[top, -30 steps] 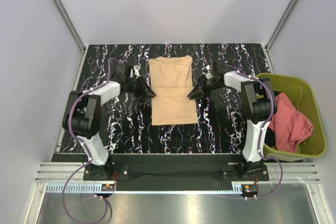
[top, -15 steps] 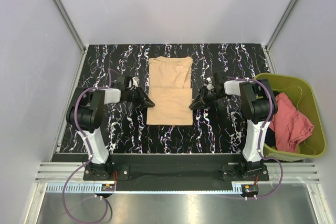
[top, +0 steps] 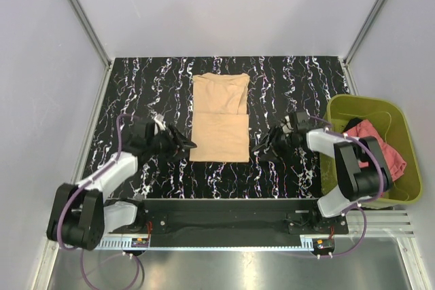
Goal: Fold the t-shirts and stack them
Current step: Fold the tshirt
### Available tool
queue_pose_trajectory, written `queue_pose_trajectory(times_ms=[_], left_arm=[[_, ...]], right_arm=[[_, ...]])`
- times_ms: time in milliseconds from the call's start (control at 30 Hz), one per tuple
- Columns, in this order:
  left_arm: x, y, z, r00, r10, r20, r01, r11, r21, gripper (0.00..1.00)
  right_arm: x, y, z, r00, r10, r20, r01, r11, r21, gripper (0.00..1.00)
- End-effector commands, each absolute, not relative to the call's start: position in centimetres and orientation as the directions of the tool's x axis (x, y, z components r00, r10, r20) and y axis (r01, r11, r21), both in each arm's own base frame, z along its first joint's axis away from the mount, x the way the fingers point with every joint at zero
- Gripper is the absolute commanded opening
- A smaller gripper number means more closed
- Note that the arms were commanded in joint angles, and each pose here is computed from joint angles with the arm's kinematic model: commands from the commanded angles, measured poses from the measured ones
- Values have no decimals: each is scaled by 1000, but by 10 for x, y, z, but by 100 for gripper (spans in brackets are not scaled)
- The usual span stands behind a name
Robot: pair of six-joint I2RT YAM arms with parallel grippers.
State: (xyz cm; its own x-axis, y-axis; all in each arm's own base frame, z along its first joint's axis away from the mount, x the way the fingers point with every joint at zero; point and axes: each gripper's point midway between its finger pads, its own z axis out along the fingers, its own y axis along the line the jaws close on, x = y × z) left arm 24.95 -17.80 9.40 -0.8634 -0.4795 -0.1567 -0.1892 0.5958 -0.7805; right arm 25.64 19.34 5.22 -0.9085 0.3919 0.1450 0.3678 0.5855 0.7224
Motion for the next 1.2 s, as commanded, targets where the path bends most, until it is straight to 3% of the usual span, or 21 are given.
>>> queue_pose_trajectory(times_ms=[0,100,267,500,1167], left_arm=[[245,-172,81,-735,-678,-29,-385,452,-805,66],[235,-174,63,-687,-725,37,-467,402,-788,64],[239,-174,48,-665,-747,29,-510,425,-748,62],[234,-166,23,-582,-808,91,-629,375,-681,56],[228,-163,-4,-552,-825,123,-709,387,-590,39]], right_arm=[[261,200,51,-812,565,142,479,509,715,59],[252,213,53,-752,648,121,493,432,755,61],[250,218,46,-691,720,58,522,442,729,62],[250,213,29,-578,813,72,618,378,689,54],[239,211,-1,-556,827,83,695,408,593,48]])
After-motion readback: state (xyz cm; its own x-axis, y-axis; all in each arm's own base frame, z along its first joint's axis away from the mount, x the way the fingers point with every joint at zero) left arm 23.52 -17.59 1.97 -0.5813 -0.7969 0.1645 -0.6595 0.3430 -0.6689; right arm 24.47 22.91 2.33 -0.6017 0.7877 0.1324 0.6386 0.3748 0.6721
